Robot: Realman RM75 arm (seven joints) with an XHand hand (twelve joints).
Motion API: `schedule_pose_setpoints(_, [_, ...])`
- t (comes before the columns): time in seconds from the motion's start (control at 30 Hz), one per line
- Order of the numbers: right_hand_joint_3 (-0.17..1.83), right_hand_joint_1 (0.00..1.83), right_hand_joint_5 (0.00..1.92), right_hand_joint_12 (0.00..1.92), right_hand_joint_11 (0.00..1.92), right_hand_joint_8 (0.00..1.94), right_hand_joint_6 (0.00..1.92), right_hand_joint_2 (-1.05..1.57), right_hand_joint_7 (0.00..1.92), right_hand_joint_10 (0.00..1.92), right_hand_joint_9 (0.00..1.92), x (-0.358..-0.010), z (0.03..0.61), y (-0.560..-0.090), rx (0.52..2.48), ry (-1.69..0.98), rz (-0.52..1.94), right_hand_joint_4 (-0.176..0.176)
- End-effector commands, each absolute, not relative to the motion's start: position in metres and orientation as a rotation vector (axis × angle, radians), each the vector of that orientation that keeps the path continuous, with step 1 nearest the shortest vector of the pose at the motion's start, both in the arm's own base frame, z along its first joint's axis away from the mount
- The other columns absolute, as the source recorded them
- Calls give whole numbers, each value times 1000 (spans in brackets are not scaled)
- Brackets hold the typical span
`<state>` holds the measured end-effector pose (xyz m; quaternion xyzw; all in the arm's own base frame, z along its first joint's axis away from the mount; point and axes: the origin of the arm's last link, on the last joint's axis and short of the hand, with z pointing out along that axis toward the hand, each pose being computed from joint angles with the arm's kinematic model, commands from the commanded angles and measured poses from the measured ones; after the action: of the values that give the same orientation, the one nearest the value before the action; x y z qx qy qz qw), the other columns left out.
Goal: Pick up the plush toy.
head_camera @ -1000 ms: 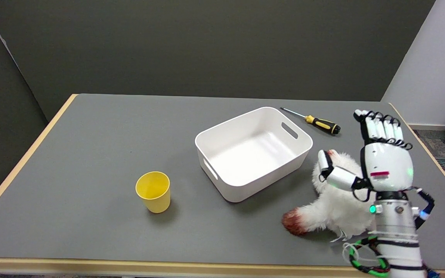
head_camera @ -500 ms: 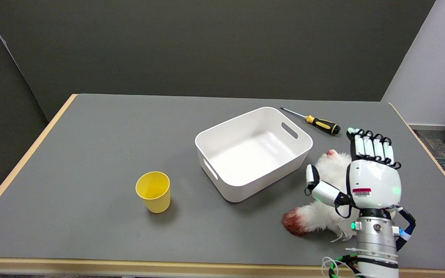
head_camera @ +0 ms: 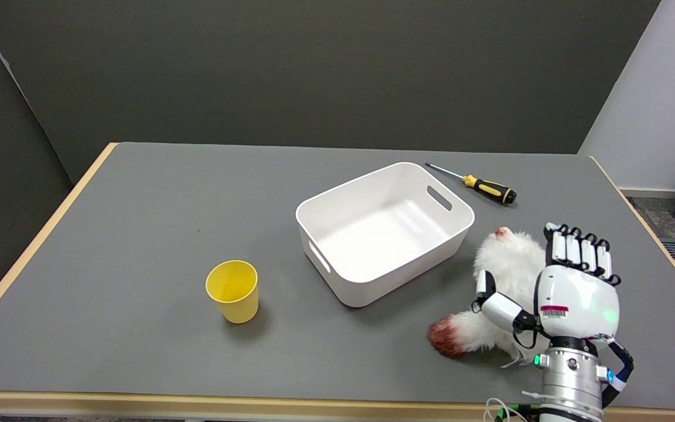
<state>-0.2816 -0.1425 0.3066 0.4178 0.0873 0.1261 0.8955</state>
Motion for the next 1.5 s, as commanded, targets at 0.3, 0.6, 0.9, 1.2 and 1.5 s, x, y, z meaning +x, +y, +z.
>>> schedule_pose_setpoints(0.3, [870,370,120,1106,-1,507,403,589,174,818,101,-304,298,-147,805,46,179,-115])
schedule_pose_setpoints(0.6, [777,456,157,1366,83,644,375,655,374,1246,456,-309,297,-160,820,-21,181,-123])
schedule_pose_setpoints(0.9, [884,777,287,1760,501,881,553,696,616,1459,812,-298,297,-169,865,66,208,-153])
schedule_pose_setpoints(1.2, [774,1363,499,1840,701,1377,1057,783,902,1778,987,-296,298,-177,889,75,215,-170])
schedule_pose_setpoints(1.5, [249,1181,547,1918,808,1599,1443,1178,795,1816,930,-298,300,-183,890,64,208,-176])
